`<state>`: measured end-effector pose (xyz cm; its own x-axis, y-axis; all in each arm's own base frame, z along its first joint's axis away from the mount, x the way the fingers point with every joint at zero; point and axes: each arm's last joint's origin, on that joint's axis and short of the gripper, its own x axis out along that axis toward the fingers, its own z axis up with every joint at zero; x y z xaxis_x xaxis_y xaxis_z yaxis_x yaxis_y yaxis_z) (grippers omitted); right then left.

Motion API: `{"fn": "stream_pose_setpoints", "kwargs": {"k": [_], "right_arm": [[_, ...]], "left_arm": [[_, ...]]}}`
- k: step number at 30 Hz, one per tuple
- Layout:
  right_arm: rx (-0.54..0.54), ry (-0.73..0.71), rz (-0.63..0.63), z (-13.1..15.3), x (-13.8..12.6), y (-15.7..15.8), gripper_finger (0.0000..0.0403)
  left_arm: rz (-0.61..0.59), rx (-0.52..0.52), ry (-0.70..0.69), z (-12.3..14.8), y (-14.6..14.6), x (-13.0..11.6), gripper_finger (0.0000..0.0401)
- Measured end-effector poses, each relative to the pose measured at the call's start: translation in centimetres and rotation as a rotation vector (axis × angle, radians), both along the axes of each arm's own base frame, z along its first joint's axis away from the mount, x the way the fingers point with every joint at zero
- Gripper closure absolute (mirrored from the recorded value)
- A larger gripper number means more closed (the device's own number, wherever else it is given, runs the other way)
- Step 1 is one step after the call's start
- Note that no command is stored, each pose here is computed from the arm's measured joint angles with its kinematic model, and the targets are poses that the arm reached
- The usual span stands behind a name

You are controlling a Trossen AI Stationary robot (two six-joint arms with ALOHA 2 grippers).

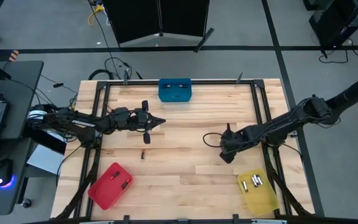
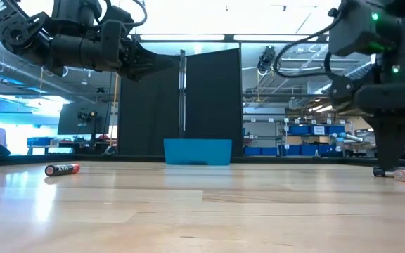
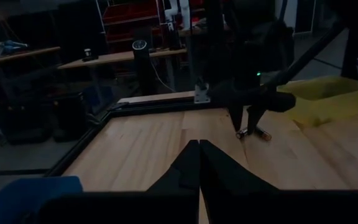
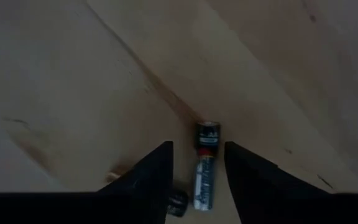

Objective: Sort batteries
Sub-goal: Put the silver battery into the yellow bin

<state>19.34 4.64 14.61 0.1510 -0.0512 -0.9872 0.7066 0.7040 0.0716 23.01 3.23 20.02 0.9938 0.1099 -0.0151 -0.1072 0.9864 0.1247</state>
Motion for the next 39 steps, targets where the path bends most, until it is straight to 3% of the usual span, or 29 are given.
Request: {"fn": "stream_pose_setpoints", "kwargs": {"k": [7,17,20,26,31,39], "right_arm": [[-0.004,0.013,-0.011,-1.2,-0.8,-0.5,0.0263],[-0.006,0.009,0.002,-1.8,-1.1,-0.8,0.0342],[-0.009,0.008,0.015,-1.4,-0.8,-0.7,0.0343],[-0.021,-0.017,0.012,1.9,0.8,-0.3,0.0343],[0.043,-0.051,-0.014,5.8,1.7,1.5,0.0343],[0.186,-0.055,-0.188,10.6,0.4,7.0,0.0343]], "left_arm": [[0.000,-0.003,0.000,0.0,0.0,0.0,0.0391],[0.062,-0.003,0.007,-0.1,0.2,0.0,0.0391],[0.062,-0.004,0.013,-0.1,0.2,0.0,0.0391],[0.062,-0.009,0.013,-0.1,0.2,0.0,0.0391],[0.063,-0.127,-0.025,0.1,0.2,0.0,0.0391],[0.065,-0.044,-0.072,1.6,0.4,0.6,0.0391]]}}
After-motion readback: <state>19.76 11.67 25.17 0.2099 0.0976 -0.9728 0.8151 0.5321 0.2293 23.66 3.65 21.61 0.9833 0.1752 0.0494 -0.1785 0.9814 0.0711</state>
